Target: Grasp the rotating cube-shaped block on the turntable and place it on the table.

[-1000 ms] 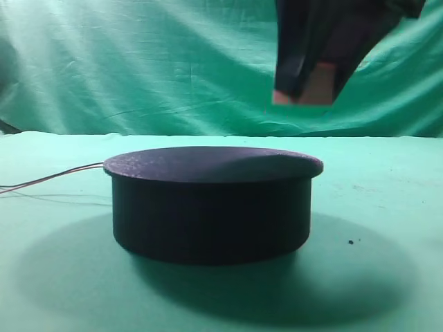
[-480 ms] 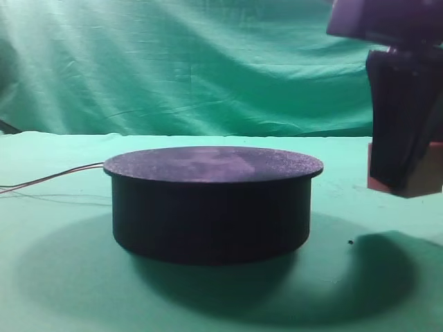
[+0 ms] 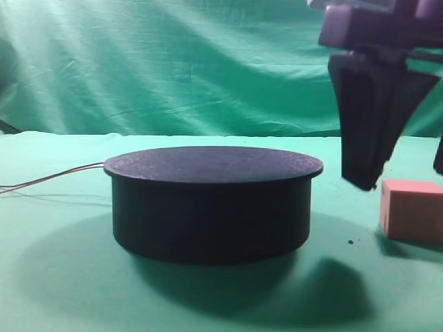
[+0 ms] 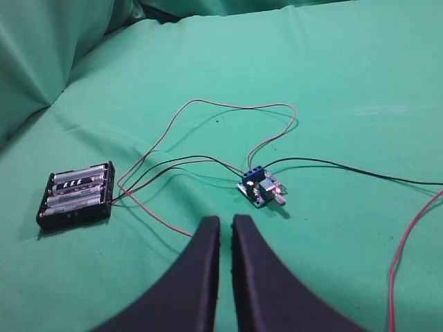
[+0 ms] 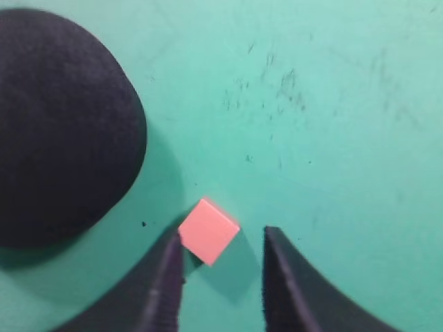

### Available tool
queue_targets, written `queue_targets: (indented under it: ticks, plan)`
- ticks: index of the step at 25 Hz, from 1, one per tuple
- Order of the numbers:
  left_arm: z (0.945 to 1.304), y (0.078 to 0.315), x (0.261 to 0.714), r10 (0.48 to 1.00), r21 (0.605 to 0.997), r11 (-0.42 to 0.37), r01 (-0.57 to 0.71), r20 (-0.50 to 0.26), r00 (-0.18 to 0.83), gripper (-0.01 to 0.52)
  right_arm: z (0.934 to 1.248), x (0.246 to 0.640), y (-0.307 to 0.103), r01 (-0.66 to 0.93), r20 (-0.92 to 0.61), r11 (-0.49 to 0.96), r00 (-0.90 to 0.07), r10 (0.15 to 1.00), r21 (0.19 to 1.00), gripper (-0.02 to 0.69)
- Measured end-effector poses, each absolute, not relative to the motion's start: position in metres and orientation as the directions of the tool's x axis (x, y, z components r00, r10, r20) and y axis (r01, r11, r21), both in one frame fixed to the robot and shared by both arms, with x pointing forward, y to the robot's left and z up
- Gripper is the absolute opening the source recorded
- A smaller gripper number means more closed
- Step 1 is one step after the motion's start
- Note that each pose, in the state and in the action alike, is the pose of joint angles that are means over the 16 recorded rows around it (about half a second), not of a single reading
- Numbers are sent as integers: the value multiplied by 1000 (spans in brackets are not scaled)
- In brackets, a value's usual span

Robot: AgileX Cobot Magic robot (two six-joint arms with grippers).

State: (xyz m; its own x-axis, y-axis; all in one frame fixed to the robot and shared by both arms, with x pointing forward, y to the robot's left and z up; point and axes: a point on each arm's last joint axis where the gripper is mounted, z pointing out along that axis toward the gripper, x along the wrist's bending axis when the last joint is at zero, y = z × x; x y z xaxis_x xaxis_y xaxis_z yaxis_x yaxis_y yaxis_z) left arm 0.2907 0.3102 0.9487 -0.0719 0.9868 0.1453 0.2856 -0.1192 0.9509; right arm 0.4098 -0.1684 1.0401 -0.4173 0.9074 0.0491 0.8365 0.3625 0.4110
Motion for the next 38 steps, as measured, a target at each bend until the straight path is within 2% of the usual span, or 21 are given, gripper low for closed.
queue_targets:
  ticks: [5,9,16,25,30,38]
  plan:
    - [949,310,291,987,951,-119,286,145,-72,0,1068,383,-188,803,81,332,-423,902,496,57]
    - [949,310,291,987,951,-119,286,145,-72,0,1077,366,-198,779,127,312,-444,887,544,6]
    - [949,310,291,987,951,-119,286,145,-72,0,1077,351,-204,734,165,317,-502,849,601,0]
    - [949,310,291,987,951,-119,286,145,-72,0,1078,351,-214,630,76,348,-545,835,695,0]
    - [949,310,291,987,951,-119,286,145,-72,0,1069,347,-234,560,14,305,-493,870,770,0]
    - [949,310,291,987,951,-119,286,145,-72,0,1030,320,-272,400,-19,150,-314,949,904,0]
